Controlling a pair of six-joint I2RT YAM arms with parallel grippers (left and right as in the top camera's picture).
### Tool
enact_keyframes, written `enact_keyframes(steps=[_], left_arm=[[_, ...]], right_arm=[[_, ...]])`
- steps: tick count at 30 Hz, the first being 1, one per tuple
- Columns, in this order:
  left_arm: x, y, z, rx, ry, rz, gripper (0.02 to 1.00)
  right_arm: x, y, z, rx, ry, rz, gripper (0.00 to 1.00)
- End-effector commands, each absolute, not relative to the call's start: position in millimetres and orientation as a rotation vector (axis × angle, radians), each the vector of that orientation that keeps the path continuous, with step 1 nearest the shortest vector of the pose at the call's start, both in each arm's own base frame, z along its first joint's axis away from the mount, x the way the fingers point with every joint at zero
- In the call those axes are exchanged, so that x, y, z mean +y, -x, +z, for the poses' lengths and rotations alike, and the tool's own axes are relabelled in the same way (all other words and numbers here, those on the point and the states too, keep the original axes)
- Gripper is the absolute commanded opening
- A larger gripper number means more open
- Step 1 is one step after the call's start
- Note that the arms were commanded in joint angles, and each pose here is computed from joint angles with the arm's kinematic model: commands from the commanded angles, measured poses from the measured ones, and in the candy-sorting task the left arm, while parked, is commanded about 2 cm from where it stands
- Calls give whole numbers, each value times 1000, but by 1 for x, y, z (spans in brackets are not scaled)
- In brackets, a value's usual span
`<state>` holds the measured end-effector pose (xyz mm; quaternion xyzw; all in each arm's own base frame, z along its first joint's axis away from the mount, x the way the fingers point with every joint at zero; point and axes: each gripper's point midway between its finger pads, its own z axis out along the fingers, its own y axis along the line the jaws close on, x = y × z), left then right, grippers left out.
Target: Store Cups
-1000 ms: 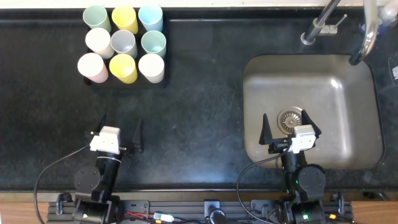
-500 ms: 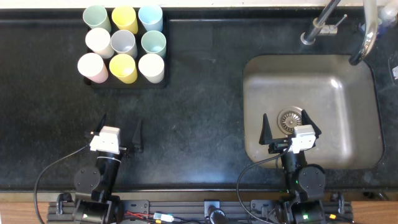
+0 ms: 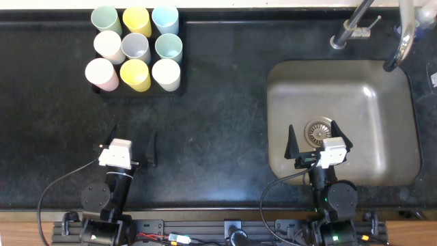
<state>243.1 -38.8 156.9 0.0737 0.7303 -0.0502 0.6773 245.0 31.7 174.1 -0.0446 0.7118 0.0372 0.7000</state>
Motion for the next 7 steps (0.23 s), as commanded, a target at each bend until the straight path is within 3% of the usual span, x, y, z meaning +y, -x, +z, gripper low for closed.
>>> enact_keyframes(steps=[1,7], left_arm=[[-39,-243,158,1634,-182,-102,1000],[-39,-243,158,1634,-182,-102,1000]], right_arm=[[30,-245,172,1581,89,80,998],[30,-245,172,1581,89,80,993]])
